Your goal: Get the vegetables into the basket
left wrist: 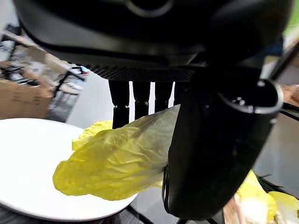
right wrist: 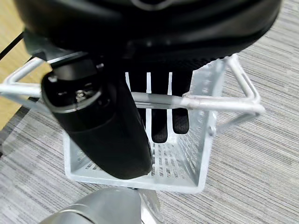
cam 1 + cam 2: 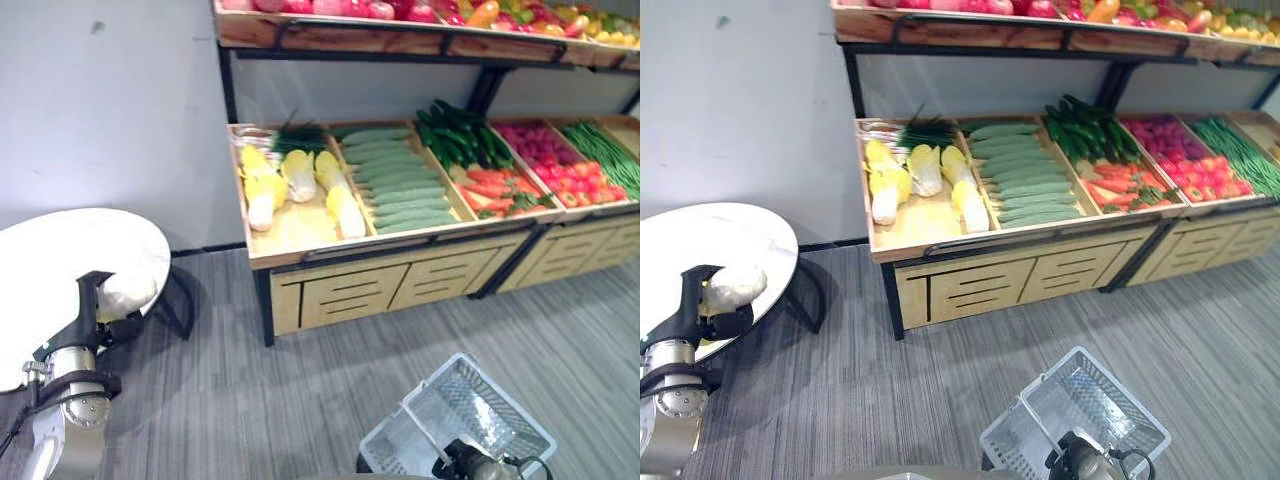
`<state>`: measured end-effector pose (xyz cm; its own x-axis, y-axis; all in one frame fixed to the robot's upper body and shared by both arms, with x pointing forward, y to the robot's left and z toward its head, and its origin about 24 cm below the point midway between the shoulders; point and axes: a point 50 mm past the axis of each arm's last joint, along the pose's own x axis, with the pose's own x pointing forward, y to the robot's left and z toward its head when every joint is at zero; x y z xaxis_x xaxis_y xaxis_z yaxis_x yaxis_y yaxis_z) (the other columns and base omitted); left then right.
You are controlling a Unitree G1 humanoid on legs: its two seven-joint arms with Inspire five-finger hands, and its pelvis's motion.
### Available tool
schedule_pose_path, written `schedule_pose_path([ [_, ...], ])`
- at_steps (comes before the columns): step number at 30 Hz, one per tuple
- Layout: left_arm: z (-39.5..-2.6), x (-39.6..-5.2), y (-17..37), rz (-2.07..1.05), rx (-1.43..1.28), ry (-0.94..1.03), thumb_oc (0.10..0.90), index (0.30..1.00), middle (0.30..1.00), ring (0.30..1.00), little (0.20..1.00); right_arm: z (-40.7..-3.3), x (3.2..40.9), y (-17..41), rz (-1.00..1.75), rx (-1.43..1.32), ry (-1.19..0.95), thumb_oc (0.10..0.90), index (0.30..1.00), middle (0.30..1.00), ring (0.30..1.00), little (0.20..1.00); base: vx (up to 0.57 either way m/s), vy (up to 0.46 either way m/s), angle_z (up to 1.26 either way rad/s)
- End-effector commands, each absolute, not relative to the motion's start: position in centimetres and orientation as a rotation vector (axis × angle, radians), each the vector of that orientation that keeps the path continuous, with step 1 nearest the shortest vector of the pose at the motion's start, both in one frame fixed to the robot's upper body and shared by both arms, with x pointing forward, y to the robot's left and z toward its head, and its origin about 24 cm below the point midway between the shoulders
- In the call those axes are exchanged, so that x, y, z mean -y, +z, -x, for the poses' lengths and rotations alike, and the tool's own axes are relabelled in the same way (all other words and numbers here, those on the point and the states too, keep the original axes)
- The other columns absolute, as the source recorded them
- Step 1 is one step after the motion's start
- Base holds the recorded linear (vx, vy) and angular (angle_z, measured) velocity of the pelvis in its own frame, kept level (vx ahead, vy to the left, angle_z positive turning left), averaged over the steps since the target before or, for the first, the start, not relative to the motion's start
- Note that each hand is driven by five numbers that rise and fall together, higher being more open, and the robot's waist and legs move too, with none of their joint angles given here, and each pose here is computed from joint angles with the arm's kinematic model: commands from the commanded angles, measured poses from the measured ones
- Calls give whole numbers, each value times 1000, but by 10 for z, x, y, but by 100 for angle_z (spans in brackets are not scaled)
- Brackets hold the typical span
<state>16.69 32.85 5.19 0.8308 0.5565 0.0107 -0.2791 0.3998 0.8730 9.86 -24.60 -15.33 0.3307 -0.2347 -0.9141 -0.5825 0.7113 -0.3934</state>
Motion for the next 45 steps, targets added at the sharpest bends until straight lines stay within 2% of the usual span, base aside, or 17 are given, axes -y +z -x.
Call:
schedule_pose_path([
  [1,-190,-294,84,-864,-12,471,400,300,300,300,300,-136,255,-138,837,-1124,213,400,300,300,300,300,-29,39,17],
  [6,-184,-276,52,-708,-131,323,400,300,300,300,300,-141,252,-136,843,-1102,219,400,300,300,300,300,-37,43,2],
  [12,-180,-264,41,-574,-173,214,400,300,300,300,300,-142,251,-135,850,-1093,219,400,300,300,300,300,-18,50,-4],
  [18,-181,-267,52,-599,-144,205,400,300,300,300,300,-132,255,-139,831,-1133,196,400,300,300,300,300,-14,105,-15],
  [24,-197,-260,61,-635,-95,148,400,300,300,300,300,-107,261,-145,757,-1210,113,400,300,300,300,300,-71,128,-17],
  [36,-213,-256,72,-666,-33,172,400,300,300,300,300,-112,255,-146,743,-1185,86,400,300,300,300,300,-39,33,-76],
  [45,-220,-249,72,-670,-22,147,400,300,300,300,300,-111,259,-144,742,-1182,56,400,300,300,300,300,86,-62,-25],
])
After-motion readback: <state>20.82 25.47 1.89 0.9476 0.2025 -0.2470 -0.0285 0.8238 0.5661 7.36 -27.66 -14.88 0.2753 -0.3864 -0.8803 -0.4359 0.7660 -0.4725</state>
